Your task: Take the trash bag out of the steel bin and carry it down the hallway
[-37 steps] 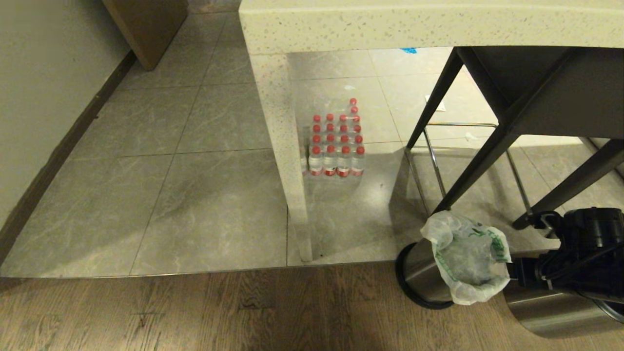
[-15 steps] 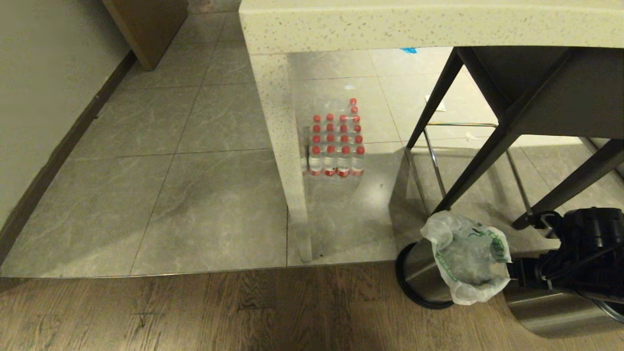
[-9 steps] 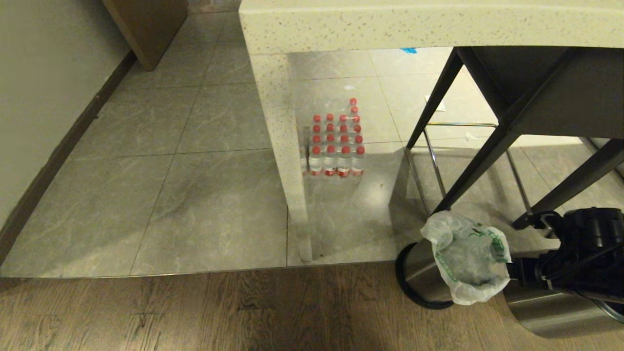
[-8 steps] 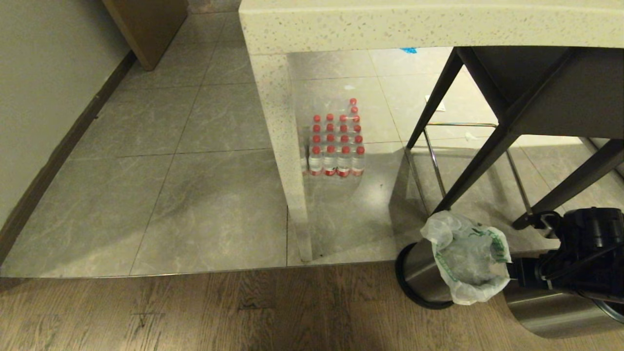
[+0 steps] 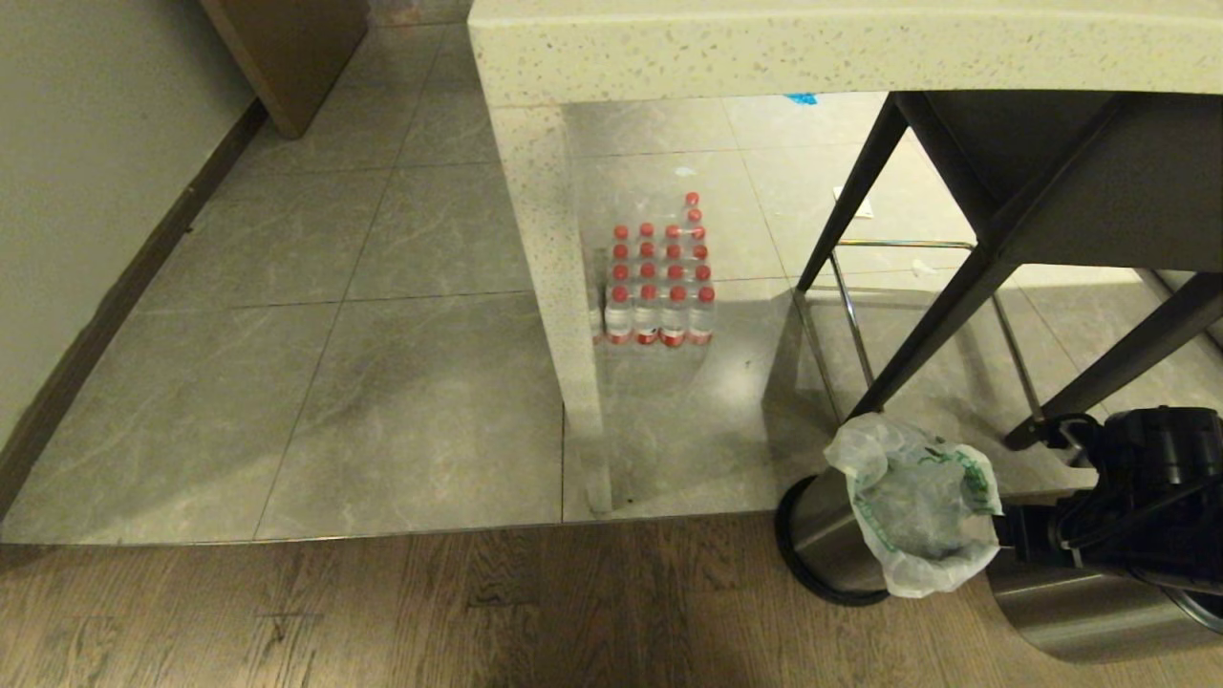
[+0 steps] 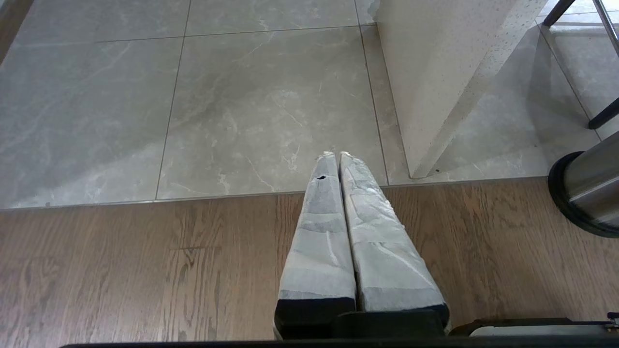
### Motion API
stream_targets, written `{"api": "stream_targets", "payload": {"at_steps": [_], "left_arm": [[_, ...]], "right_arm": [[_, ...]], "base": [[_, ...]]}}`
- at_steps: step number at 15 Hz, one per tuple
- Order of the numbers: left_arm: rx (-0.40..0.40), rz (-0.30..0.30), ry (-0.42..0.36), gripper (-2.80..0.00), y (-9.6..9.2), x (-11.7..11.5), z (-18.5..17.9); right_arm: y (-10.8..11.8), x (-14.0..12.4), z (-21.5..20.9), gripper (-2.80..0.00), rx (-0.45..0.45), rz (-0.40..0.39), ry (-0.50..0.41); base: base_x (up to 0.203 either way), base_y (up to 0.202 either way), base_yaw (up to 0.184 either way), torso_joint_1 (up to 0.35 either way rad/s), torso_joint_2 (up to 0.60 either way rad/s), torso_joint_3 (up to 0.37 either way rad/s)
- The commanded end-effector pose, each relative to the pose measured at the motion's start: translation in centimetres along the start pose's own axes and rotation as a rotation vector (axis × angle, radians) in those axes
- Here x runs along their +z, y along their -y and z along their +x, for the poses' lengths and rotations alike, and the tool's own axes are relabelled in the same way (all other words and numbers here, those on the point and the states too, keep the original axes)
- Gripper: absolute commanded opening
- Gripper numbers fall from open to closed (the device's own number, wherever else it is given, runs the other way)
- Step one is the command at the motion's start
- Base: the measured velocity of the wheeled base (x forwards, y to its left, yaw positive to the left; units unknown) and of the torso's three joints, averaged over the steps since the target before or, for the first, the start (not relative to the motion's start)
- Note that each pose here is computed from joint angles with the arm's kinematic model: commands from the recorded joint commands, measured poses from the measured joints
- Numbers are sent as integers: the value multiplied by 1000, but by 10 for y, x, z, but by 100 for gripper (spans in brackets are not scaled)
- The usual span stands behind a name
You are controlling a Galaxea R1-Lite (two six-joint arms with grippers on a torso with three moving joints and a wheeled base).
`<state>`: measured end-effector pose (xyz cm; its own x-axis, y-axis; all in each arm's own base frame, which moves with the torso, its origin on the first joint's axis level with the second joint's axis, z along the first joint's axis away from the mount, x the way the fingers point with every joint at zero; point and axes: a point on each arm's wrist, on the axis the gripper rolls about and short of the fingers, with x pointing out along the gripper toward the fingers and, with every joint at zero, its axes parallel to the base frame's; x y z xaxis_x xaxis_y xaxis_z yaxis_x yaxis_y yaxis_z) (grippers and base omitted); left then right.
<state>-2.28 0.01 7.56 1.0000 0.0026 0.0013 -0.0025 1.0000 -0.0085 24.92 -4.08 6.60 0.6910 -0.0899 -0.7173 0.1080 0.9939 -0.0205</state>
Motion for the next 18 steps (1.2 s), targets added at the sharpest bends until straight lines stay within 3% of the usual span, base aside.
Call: {"api": "stream_targets", "payload": {"at_steps": [1,18], "left_arm": [[1,-1,0,-280,0,0,0],[1,-1,1,-280,0,0,0]], "right_arm": [[-10,-192,-203,0,106,4,727],[-10,-192,-203,0,106,4,727]], "base": [[0,0,0,0,0,0],[0,0,0,0,0,0]]}}
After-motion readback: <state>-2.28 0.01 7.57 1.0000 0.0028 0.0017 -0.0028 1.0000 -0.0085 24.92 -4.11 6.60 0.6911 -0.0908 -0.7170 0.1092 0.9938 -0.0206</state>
